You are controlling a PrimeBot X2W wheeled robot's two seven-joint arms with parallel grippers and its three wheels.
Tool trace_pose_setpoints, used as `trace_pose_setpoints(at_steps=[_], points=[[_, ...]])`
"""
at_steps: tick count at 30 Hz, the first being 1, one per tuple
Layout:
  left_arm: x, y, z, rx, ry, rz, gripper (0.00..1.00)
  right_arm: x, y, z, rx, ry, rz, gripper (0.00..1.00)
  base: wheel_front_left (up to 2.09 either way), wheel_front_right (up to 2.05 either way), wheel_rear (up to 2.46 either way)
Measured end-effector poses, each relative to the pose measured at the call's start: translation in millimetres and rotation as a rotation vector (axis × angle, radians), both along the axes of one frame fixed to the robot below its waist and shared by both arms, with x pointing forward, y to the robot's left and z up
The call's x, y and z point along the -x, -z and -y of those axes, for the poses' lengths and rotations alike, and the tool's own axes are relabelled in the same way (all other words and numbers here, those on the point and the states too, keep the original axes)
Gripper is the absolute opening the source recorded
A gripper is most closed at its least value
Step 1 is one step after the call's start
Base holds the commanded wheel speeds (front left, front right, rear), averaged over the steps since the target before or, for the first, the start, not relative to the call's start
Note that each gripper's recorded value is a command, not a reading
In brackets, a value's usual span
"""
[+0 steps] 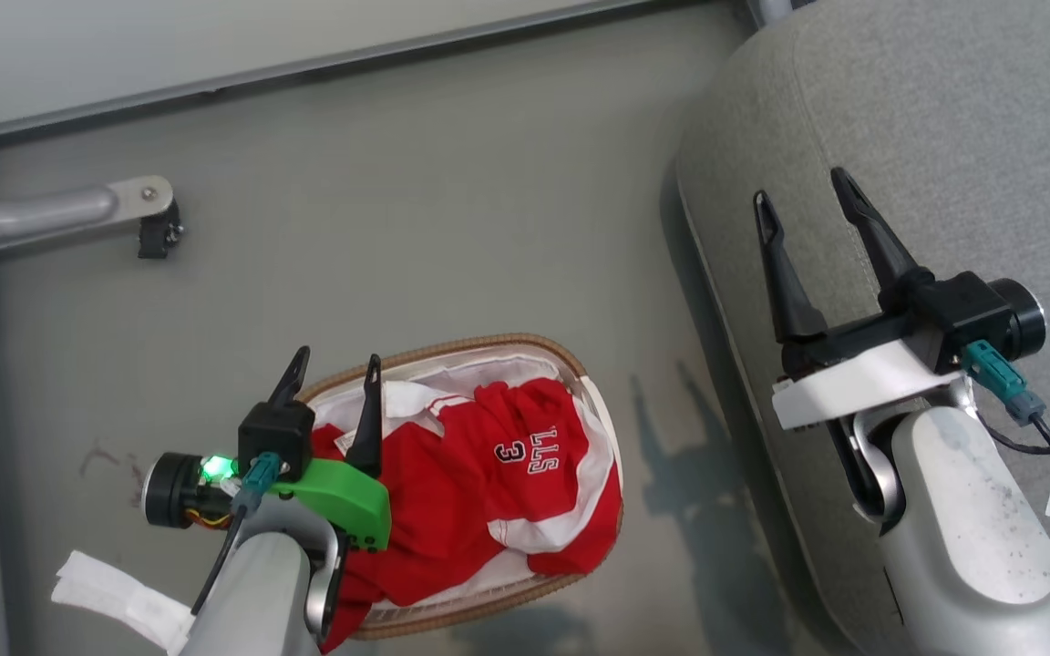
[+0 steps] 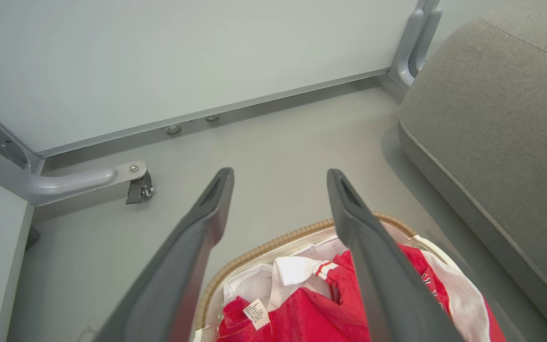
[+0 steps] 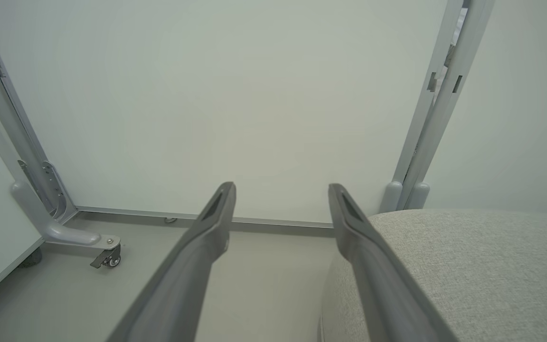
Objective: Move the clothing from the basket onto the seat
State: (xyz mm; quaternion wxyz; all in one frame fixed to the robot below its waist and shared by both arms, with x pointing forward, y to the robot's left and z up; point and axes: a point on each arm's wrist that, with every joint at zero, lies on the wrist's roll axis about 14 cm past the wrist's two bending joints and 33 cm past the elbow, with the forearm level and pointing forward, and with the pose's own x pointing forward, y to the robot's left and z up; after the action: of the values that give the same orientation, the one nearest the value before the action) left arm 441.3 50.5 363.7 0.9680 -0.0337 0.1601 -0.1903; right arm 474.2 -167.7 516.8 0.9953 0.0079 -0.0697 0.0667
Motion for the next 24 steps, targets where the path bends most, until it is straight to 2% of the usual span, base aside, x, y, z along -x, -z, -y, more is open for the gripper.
trace_pose_setpoints(at_steps=[9, 16, 24], points=[[-4.2, 71.4, 21.1, -0.034, 0.087, -0.167, 1.00, -22.3, 37.1, 12.2, 0.008, 0.029, -0.066, 1.00, 0.00, 0.00, 0.00], [10.9, 124.9, 35.1, -0.061, 0.156, -0.302, 1.00, -31.0, 71.9, 22.8, 0.014, 0.054, -0.136, 1.00, 0.00, 0.00, 0.00], [37.5, 188.2, 28.9, -0.195, 0.257, -0.449, 1.00, -37.0, 109.1, 28.4, 0.005, 0.066, -0.209, 1.00, 0.00, 0.00, 0.00]])
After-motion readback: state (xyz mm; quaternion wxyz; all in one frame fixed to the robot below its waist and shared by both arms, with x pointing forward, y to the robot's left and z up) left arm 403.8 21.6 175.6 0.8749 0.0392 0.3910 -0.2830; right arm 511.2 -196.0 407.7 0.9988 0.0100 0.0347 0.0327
